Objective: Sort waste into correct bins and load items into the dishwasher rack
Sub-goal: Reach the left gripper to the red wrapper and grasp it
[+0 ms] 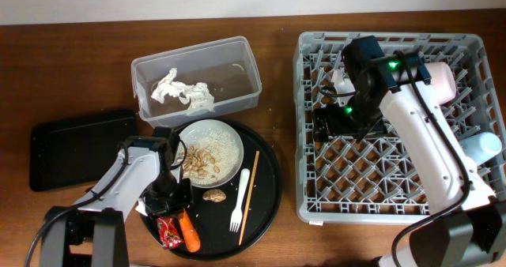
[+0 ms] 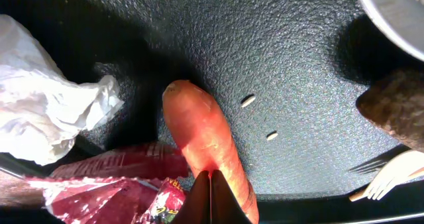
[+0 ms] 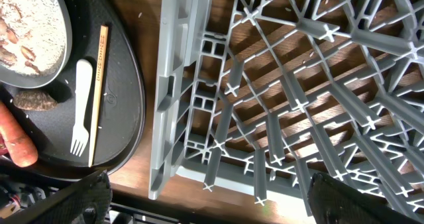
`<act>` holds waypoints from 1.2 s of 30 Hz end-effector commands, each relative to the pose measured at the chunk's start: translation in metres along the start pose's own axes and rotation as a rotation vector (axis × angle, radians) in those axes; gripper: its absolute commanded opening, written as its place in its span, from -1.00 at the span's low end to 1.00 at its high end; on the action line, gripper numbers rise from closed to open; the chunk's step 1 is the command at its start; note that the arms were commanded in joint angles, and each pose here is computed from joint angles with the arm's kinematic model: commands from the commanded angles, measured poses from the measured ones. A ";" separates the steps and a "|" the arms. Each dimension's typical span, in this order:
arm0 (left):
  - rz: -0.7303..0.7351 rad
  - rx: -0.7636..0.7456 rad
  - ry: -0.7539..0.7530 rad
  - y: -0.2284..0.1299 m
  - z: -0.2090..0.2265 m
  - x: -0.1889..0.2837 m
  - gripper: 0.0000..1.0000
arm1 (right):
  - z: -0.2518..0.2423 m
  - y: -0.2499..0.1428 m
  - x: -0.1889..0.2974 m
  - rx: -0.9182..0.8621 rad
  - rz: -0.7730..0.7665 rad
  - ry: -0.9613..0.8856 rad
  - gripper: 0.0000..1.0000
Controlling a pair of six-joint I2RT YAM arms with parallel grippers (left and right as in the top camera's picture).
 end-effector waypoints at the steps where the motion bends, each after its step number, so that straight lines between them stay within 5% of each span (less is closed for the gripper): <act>1: -0.011 -0.001 0.004 0.003 -0.003 0.015 -0.84 | 0.002 -0.002 0.001 0.015 0.004 -0.002 0.97; 2: -0.042 -0.004 0.005 0.008 -0.007 0.031 -0.70 | 0.002 -0.002 0.001 0.016 0.004 -0.002 0.97; 3: -0.082 -0.006 0.028 0.014 -0.007 0.045 -0.31 | 0.002 -0.002 0.001 0.017 0.004 -0.002 0.97; 5: -0.102 -0.003 0.086 0.014 -0.002 0.063 0.15 | 0.001 -0.003 0.001 0.016 0.006 -0.013 0.97; 9: -0.044 0.055 0.186 0.000 0.013 0.064 0.20 | 0.001 -0.003 0.001 0.023 0.006 -0.013 0.97; 12: -0.023 0.117 0.201 -0.005 0.016 0.062 0.68 | 0.001 -0.003 0.001 0.032 0.006 -0.012 0.97; 20: 0.099 0.190 0.134 -0.021 0.015 0.028 0.68 | 0.001 -0.004 0.001 0.038 0.011 -0.012 0.97; 27: 0.090 0.246 0.128 -0.021 0.018 0.004 0.32 | 0.001 -0.005 0.001 0.037 0.018 -0.011 0.97; 32: 0.066 0.242 0.116 -0.017 0.016 0.003 -0.72 | 0.001 -0.005 0.001 0.037 0.018 -0.011 0.97; 36: 0.028 0.237 0.097 -0.009 0.013 0.007 -0.99 | 0.001 -0.005 0.001 0.037 0.018 -0.011 0.97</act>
Point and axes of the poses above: each gripper's point midway between its finger pads, its own x axis back along the fingers, its own z axis along the line the jaws close on, y = z × x, the point moved 6 cm from there along x, back along the fingers, and after that the axes turned 13 degrees about x, right-handed, at the moved point
